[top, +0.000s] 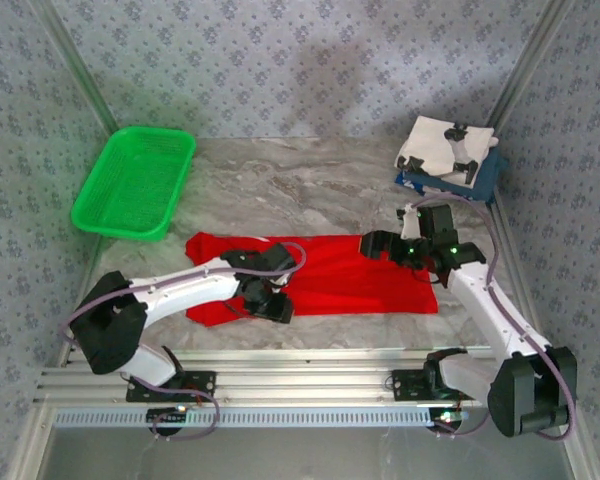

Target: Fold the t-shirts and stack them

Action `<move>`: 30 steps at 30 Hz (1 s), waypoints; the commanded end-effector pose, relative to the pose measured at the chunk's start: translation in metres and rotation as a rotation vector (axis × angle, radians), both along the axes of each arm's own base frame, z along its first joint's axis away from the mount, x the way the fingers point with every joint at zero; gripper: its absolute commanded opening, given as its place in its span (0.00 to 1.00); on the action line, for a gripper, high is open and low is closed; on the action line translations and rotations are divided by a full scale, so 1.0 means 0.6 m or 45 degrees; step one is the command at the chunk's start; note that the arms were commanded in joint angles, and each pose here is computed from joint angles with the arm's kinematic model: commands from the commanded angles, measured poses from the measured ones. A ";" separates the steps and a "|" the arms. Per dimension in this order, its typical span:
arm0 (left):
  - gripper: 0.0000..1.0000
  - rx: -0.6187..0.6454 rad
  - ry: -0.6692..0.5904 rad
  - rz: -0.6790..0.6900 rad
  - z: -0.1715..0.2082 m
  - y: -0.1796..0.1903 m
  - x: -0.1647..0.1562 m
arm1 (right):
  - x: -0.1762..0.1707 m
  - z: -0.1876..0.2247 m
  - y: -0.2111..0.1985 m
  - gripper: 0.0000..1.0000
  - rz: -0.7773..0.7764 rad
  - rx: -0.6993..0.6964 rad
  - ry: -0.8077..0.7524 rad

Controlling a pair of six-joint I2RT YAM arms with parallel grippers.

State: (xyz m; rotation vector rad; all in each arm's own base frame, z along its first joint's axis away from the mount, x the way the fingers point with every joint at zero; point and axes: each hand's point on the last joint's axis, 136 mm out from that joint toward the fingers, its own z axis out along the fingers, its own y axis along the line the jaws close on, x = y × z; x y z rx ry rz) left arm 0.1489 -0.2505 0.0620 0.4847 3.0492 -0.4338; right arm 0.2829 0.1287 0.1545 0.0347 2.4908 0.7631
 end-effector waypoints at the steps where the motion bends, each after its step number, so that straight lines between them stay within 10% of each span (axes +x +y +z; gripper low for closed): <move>1: 0.62 -0.017 -0.057 0.090 0.032 0.011 0.014 | -0.004 -0.016 -0.002 1.00 -0.021 -0.020 0.040; 8: 0.69 -0.082 -0.192 0.530 0.089 0.092 0.089 | -0.016 -0.076 -0.001 1.00 -0.015 -0.112 0.225; 15: 0.60 0.148 -0.085 1.007 0.005 0.217 0.128 | -0.040 -0.147 -0.002 1.00 -0.014 -0.291 0.458; 30: 0.54 0.405 -0.051 1.079 -0.097 0.294 0.163 | -0.033 -0.165 -0.151 0.97 -0.535 -0.274 0.557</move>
